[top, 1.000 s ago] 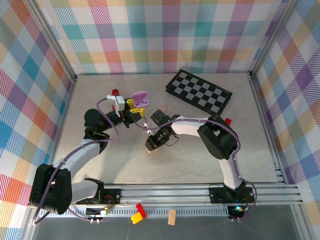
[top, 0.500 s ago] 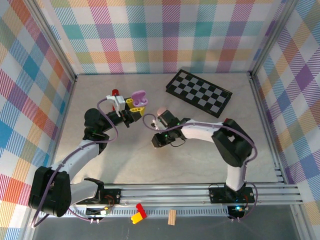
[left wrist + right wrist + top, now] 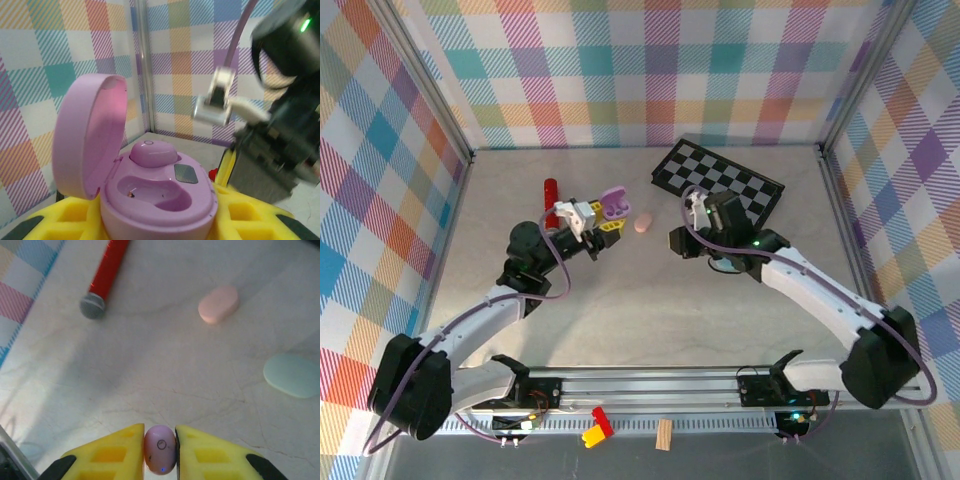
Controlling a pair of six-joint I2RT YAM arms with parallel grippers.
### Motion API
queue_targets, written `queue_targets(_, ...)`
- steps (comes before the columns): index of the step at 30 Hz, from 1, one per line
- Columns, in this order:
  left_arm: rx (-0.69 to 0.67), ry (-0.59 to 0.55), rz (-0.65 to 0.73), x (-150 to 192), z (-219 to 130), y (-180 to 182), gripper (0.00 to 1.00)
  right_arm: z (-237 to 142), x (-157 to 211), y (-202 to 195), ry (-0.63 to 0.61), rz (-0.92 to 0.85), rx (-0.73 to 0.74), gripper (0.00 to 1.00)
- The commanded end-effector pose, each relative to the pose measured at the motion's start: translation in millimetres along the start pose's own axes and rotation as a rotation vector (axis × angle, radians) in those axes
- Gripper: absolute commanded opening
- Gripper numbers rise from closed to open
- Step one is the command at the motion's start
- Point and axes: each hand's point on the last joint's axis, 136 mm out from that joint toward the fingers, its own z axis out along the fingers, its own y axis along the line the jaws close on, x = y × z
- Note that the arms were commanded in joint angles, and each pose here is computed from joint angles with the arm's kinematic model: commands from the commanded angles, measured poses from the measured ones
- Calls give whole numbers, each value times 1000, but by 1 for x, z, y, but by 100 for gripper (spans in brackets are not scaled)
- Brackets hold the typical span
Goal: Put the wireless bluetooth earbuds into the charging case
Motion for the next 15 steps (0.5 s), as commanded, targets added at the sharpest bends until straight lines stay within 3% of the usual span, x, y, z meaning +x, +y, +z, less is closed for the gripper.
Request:
queue_targets(1, -59, 5, 67, 6, 9, 4, 37, -33, -22, 18, -44, -49, -14, 21)
queue_targets(6, -55, 28, 74, 21, 28, -5, 37, -63, -49, 47, -125, -85, -110, 22)
queue_targets(15, -11, 48, 66, 34, 58, -31, 37, -67, -63, 64, -154, -98, -182, 22)
